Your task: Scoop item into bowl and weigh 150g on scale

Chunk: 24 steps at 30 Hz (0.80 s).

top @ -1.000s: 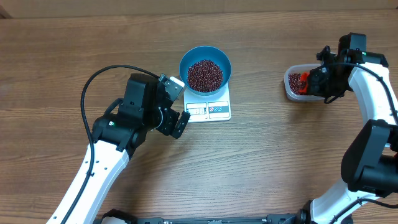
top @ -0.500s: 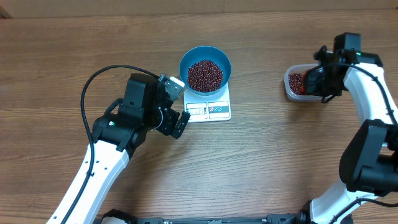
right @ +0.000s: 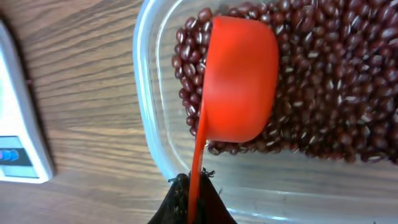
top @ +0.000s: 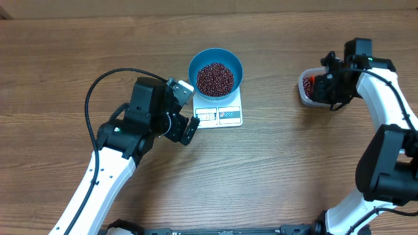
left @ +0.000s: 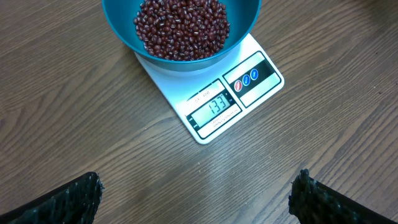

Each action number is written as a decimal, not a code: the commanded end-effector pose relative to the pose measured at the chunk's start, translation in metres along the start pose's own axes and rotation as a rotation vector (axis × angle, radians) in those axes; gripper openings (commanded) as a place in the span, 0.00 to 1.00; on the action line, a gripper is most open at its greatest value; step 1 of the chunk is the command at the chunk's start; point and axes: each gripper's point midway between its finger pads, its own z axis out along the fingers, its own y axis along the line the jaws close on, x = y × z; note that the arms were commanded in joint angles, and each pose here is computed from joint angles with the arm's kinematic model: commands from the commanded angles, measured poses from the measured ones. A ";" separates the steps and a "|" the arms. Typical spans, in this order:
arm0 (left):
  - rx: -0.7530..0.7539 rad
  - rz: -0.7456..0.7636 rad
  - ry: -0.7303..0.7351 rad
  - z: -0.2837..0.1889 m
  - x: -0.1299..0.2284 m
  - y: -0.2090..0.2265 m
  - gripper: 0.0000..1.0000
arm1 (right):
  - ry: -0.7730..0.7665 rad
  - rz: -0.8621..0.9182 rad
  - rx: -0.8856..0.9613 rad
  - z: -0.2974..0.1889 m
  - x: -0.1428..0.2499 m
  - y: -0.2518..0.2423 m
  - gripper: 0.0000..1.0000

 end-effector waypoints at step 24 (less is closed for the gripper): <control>0.007 0.016 -0.008 -0.002 -0.001 -0.001 0.99 | -0.254 0.267 -0.607 -0.087 -0.001 -0.042 0.04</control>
